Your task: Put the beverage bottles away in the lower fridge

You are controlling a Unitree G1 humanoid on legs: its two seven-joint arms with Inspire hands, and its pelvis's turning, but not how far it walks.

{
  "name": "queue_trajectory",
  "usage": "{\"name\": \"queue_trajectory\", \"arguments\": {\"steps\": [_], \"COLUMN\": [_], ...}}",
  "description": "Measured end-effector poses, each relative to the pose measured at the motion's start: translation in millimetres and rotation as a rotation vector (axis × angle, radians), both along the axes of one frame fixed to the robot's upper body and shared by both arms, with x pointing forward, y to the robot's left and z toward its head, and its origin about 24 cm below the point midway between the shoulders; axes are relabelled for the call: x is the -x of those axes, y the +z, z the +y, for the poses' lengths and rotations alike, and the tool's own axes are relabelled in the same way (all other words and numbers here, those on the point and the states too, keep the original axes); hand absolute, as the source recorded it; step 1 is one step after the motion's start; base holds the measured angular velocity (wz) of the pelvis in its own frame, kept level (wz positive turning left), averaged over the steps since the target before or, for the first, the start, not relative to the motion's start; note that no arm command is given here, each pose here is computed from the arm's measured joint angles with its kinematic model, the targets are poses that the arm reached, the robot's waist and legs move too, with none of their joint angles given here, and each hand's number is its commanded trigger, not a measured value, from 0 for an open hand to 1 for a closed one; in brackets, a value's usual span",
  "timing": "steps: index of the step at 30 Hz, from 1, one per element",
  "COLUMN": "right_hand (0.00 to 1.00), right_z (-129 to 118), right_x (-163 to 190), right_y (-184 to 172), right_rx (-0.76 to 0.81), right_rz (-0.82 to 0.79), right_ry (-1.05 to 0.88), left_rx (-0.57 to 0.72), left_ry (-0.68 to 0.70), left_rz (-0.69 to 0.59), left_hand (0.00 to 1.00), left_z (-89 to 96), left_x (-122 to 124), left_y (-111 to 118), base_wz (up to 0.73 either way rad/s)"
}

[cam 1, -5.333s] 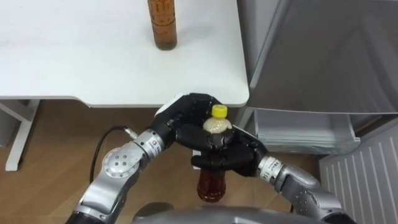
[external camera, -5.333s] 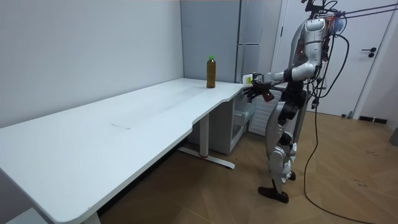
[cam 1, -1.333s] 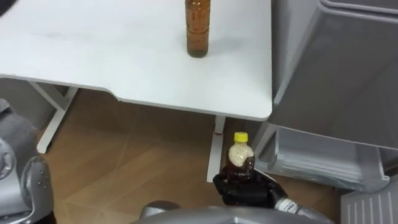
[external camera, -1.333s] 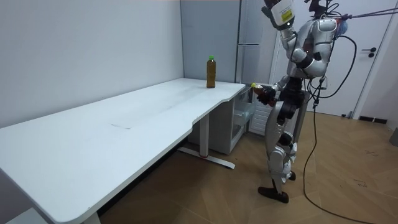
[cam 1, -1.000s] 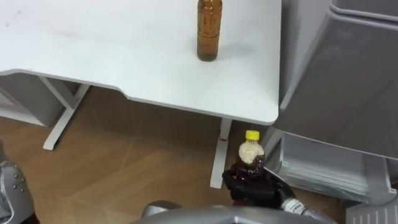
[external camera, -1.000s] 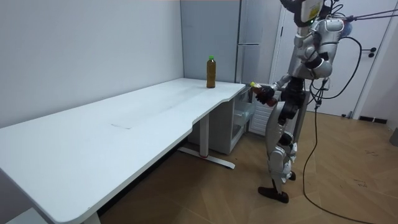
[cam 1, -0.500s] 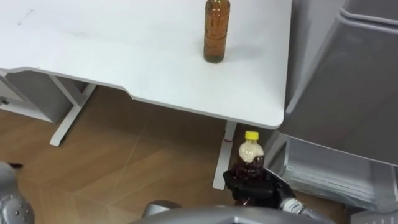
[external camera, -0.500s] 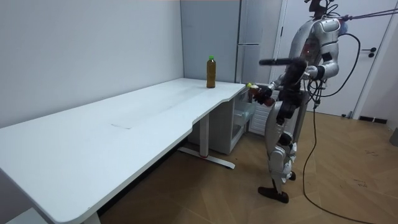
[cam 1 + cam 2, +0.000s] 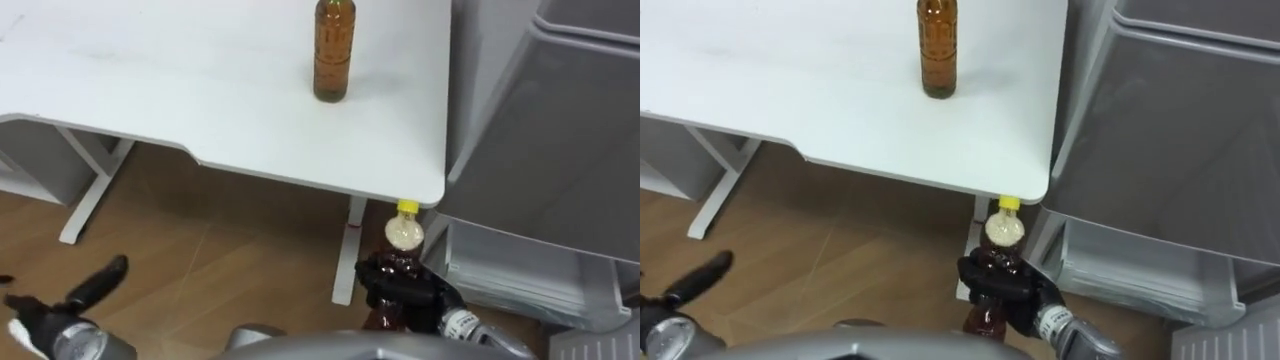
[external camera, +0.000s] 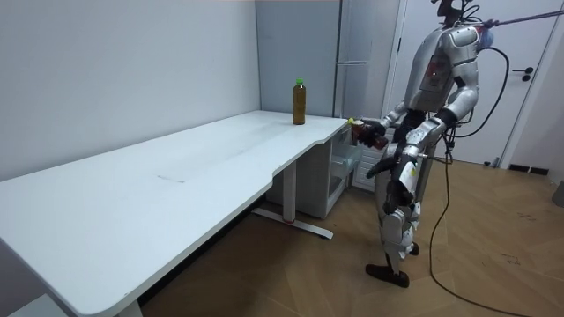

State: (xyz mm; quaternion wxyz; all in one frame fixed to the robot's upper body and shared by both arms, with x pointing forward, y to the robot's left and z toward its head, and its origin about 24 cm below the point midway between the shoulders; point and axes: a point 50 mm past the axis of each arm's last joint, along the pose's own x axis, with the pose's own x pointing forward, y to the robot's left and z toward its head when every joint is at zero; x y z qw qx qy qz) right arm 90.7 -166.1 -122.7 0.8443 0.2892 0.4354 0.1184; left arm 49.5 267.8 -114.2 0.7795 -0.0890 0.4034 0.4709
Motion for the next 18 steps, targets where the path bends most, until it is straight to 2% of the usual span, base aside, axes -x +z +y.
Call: {"name": "queue_trajectory", "arguments": {"steps": [5,11,18], "right_hand": [1.0,1.0,1.0], "right_z": [-0.8,-6.1,-20.9], "right_x": [-2.3,-0.5,4.0], "right_y": [-3.4,-6.4,-10.8], "right_rx": [0.015,0.0,-0.003], "right_rz": [0.027,0.058,0.109], "right_ry": [-0.001,-0.061,-0.155], "left_rx": [0.14,0.285,0.36], "left_ry": [-0.109,-0.238,-0.376], "left_rz": [0.179,0.276,0.346], "left_hand": [0.0,0.0,0.0], "left_z": [-15.6,-36.6,-39.8], "left_x": [36.2,54.8,68.1], "left_y": [-24.9,-39.4,-44.4], "base_wz": [0.01,0.06,-0.1]}}
